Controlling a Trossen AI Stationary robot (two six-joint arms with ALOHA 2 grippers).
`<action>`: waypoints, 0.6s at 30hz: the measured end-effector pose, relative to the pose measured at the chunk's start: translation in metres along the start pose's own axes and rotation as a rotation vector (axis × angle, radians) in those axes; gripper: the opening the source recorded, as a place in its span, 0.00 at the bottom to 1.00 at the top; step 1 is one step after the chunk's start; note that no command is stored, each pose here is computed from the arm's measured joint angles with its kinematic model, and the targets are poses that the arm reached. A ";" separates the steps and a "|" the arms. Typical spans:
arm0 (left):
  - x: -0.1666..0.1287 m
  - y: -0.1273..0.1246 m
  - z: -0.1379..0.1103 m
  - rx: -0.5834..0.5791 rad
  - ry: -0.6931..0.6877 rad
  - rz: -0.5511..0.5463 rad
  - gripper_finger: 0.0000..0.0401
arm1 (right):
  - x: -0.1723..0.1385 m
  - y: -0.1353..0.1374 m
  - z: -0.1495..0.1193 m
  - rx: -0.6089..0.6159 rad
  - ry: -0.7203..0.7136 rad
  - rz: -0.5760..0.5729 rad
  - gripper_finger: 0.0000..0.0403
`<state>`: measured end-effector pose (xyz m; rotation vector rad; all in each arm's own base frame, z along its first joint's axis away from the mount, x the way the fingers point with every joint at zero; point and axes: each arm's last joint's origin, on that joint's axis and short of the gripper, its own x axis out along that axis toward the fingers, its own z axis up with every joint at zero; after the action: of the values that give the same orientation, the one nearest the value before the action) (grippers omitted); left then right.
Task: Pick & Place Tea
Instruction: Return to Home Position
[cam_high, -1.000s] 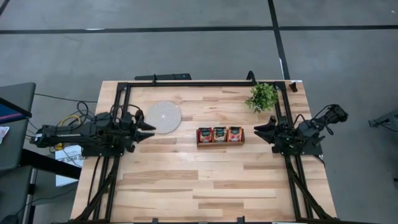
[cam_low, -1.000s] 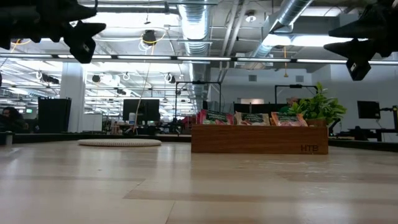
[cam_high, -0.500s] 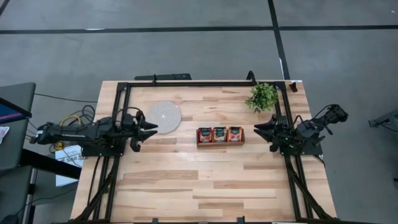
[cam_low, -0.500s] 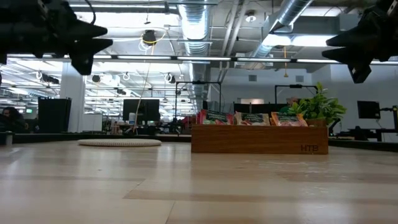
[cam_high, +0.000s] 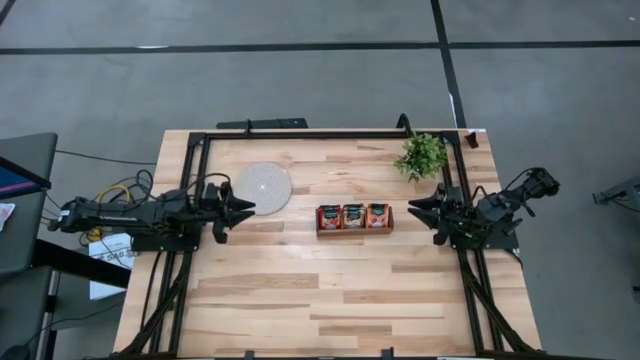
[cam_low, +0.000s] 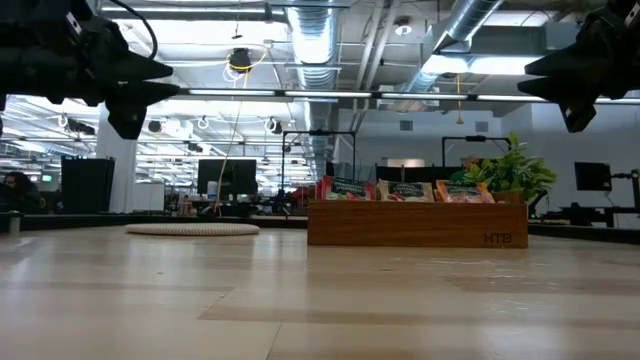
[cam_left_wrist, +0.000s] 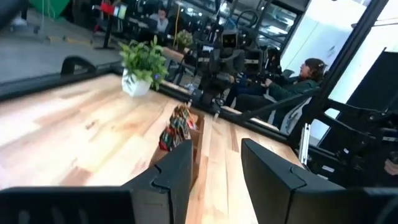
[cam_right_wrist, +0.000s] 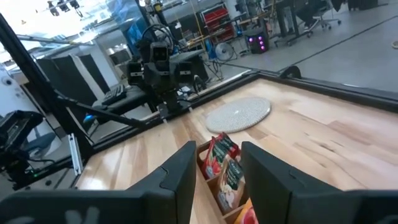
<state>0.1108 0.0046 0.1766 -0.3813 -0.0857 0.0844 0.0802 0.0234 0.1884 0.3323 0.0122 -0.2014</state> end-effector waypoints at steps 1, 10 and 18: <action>0.000 0.000 -0.001 -0.015 0.008 0.004 0.32 | 0.000 0.000 0.000 0.002 0.000 0.000 0.29; -0.001 0.004 -0.010 -0.050 0.109 0.047 0.32 | 0.000 0.000 0.000 0.090 0.001 0.001 0.29; -0.002 0.006 -0.016 -0.045 0.165 0.072 0.32 | 0.000 0.000 0.000 0.103 0.001 0.001 0.30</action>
<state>0.1104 0.0046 0.1595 -0.4345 0.0894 0.1220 0.0802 0.0234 0.1884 0.4355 0.0023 -0.2014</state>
